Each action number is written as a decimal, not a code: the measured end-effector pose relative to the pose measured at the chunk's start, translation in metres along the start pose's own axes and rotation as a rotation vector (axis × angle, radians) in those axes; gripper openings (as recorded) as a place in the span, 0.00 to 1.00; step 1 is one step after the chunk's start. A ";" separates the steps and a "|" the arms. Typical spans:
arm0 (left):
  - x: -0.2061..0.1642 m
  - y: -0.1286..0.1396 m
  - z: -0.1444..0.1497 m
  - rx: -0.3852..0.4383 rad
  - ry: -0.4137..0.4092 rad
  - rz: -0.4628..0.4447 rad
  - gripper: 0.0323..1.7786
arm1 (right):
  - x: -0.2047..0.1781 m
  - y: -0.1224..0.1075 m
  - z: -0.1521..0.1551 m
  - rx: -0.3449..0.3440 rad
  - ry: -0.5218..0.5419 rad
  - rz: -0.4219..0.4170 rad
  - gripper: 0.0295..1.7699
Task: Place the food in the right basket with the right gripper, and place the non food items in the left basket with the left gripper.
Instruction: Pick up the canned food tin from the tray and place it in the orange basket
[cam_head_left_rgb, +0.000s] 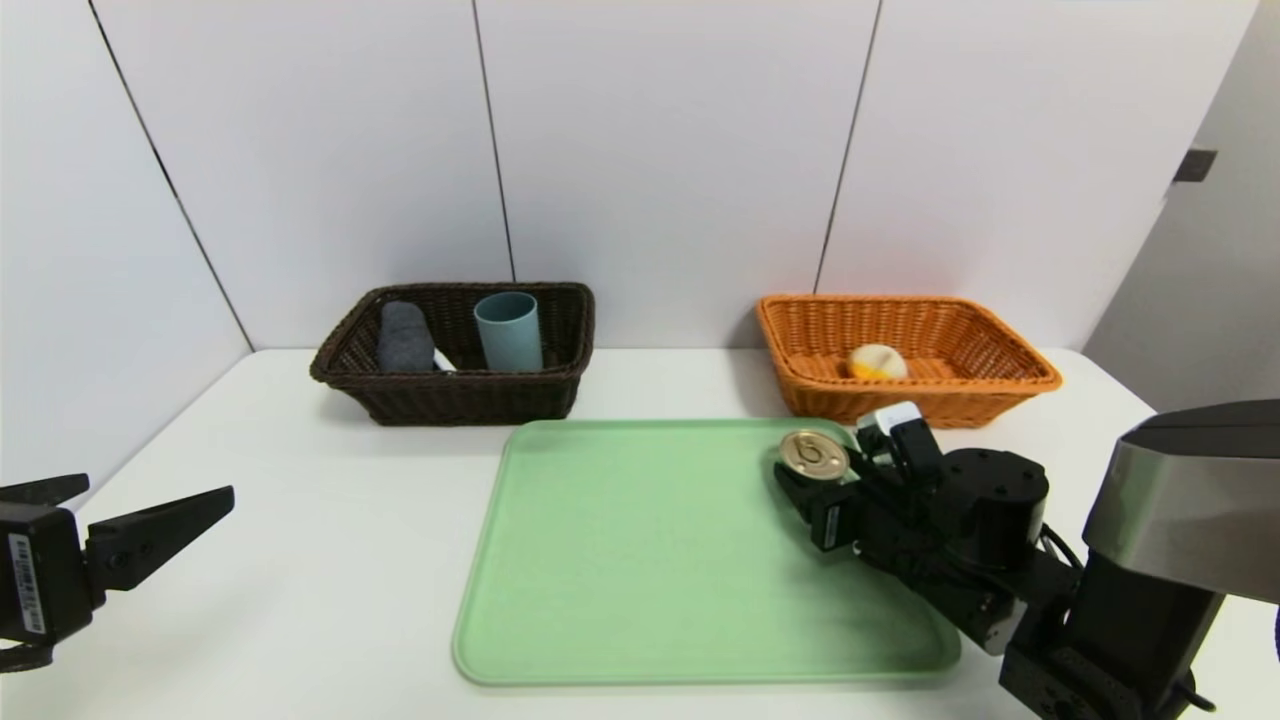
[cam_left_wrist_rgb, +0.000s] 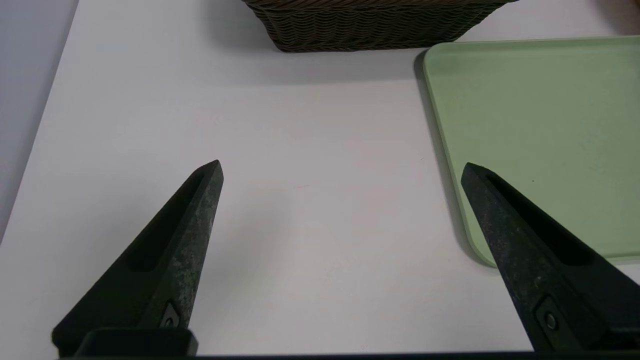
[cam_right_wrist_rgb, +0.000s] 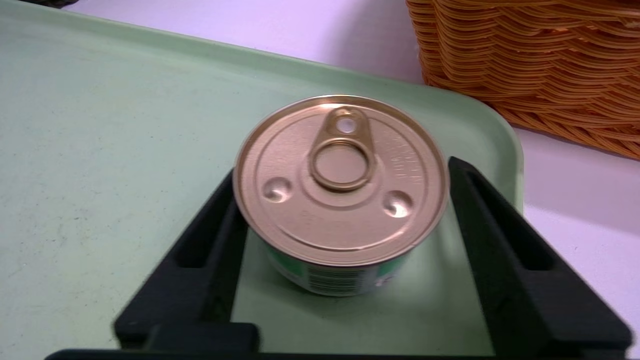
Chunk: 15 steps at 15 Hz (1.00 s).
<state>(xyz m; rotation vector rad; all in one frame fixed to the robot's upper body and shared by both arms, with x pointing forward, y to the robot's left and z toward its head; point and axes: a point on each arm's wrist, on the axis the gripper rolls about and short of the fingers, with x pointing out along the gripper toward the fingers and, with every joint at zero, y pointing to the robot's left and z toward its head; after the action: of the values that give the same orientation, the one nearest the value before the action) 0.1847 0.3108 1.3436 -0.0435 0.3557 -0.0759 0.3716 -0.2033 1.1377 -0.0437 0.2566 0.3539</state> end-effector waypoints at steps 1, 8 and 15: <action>0.000 0.000 0.000 0.000 0.001 0.000 0.95 | 0.000 0.000 -0.001 -0.001 0.002 0.001 0.60; 0.000 0.000 0.000 0.000 0.001 0.001 0.95 | -0.004 0.003 0.004 -0.002 -0.002 0.019 0.55; -0.001 0.000 0.000 0.000 -0.002 0.007 0.95 | -0.032 0.032 0.037 -0.012 -0.114 0.118 0.54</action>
<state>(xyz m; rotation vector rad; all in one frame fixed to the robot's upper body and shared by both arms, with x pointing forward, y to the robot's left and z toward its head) 0.1842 0.3112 1.3441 -0.0422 0.3538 -0.0694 0.3409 -0.1811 1.1815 -0.0198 0.1444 0.4736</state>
